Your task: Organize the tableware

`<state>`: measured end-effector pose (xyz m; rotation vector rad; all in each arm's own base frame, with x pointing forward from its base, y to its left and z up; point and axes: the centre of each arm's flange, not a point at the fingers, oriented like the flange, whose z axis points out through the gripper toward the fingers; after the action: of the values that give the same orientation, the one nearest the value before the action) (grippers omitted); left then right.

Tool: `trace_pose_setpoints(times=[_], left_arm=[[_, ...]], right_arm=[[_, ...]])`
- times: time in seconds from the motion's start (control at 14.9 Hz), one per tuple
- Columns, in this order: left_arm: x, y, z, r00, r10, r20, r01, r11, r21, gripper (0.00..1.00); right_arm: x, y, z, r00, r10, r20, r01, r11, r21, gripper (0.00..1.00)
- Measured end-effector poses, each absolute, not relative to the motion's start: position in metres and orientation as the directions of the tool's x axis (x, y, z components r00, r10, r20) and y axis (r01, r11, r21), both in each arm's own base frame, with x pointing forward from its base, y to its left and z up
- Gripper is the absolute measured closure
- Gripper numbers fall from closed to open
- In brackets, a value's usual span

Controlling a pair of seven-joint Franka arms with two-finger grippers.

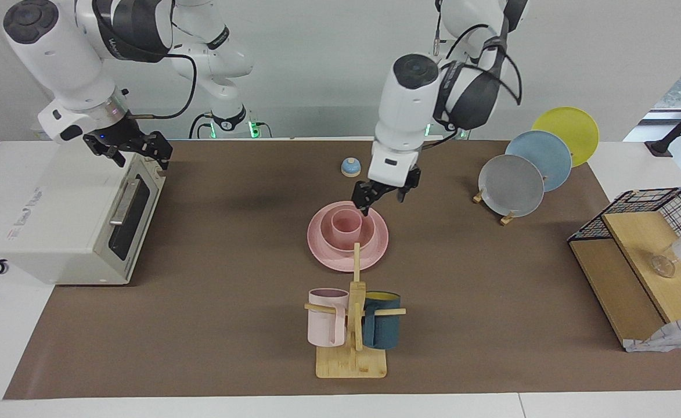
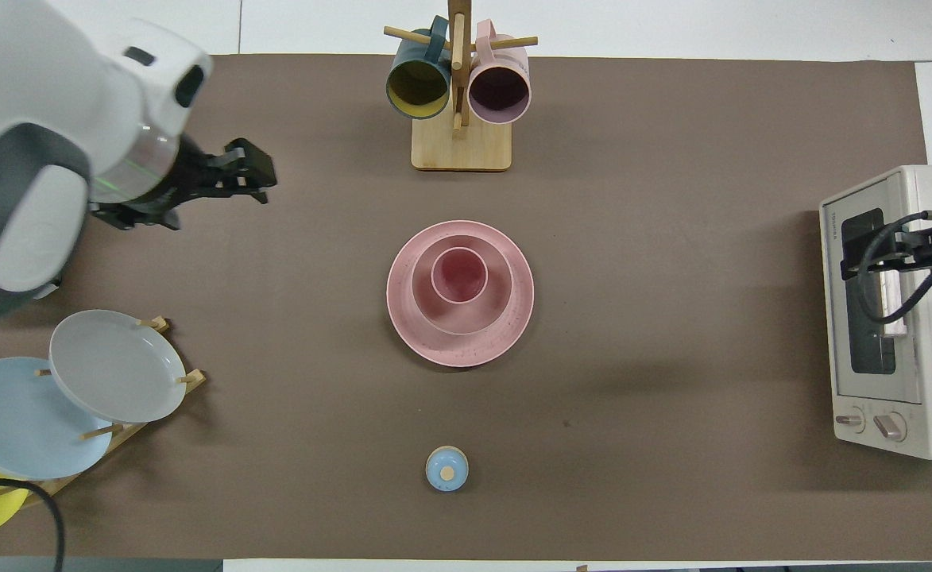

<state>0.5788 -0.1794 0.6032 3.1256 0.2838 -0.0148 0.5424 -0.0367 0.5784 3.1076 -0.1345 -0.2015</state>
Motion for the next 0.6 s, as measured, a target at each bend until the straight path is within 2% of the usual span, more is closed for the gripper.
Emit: trace_pose_setpoints(times=[0.27,0.6], left_arm=[[0.577,-0.101,0.602,0.995,0.084,-0.048,0.083,-0.996,-0.011,0.0],[0.556,-0.081,0.601,0.997,0.043,-0.067,0.042,-0.999,-0.018,0.0]], right_arm=[[0.542,-0.037,0.578,0.988,-0.088,-0.128,-0.084,-0.996,0.03,0.0],[0.542,-0.037,0.578,0.988,-0.088,-0.128,-0.084,-0.996,0.03,0.0]])
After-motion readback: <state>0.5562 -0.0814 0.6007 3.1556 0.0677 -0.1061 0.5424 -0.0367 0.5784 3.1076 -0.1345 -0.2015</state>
